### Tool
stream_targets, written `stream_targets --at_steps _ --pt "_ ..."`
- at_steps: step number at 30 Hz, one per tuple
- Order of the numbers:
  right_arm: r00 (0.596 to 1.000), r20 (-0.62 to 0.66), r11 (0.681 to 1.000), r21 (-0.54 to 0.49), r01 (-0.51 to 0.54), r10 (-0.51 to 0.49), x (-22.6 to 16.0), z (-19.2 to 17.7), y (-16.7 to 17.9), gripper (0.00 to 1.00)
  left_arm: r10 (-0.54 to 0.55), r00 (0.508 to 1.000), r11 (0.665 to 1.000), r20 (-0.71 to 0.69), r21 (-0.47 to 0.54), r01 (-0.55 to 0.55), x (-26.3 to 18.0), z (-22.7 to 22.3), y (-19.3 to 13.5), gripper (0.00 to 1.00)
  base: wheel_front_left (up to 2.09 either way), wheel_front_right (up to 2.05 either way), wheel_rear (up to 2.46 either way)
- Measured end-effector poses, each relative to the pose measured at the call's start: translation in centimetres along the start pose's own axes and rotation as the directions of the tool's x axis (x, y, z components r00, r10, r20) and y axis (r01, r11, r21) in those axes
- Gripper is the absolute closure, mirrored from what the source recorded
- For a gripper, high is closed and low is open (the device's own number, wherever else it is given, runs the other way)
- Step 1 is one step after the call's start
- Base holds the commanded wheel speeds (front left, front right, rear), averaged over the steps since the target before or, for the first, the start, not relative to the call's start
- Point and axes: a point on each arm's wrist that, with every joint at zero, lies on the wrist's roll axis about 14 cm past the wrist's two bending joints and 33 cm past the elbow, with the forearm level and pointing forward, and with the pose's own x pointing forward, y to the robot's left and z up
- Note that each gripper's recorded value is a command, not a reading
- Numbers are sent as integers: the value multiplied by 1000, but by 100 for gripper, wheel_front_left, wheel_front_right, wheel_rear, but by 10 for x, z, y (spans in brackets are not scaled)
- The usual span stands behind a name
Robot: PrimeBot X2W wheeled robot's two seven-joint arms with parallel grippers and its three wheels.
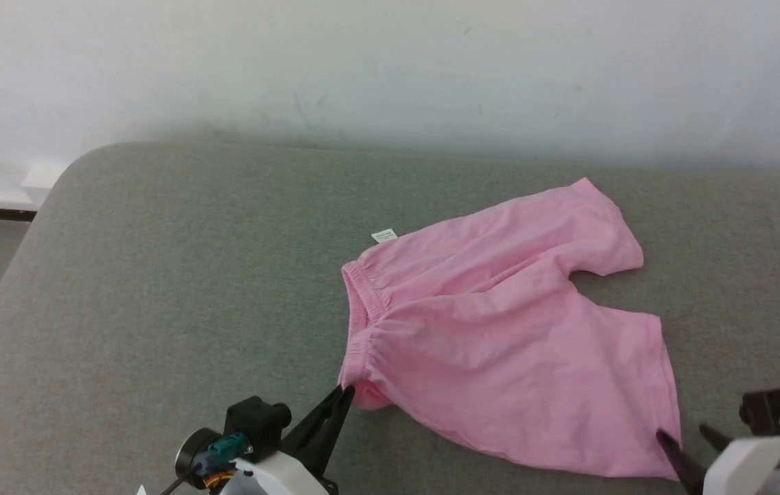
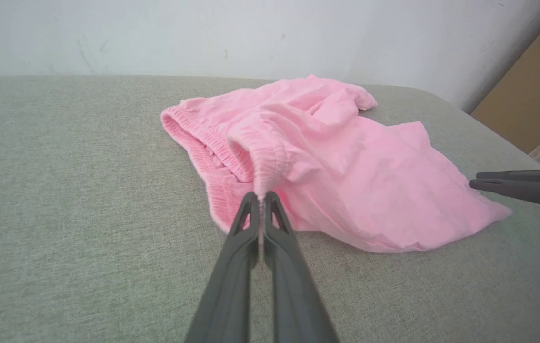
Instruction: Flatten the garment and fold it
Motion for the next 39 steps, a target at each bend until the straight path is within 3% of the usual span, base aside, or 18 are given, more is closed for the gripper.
stream_targets --at_steps 9,25,26,27,28,34,39 --pt "992 -127 998 67 -20 29 -39 -18 18 0 -18 1000 1000 -16 -2 17 2 -4 -4 100 0 0 0" --pt "964 -264 999 46 28 -14 -26 -41 24 0 15 999 1000 -36 -15 -15 1 -11 5 100 0 0 0" --pt "964 -267 999 45 26 -13 -25 -41 25 42 17 999 1000 -40 -16 -17 0 -12 6 100 0 0 0" --pt "964 -267 999 44 24 -12 -24 -41 25 75 18 999 1000 -45 -17 -19 0 -13 6 100 0 0 0" --pt "964 -265 999 43 24 -11 -23 -40 25 100 19 999 1000 -50 -17 -20 0 -15 7 100 0 0 0" --pt "984 -177 999 42 25 -17 -23 -22 23 100 20 998 1000 -54 -7 -20 -3 -15 7 100 0 0 0" --pt "1000 -17 999 40 15 -14 -29 23 15 100 9 1000 1000 -22 21 -9 -5 -2 8 100 0 0 0"
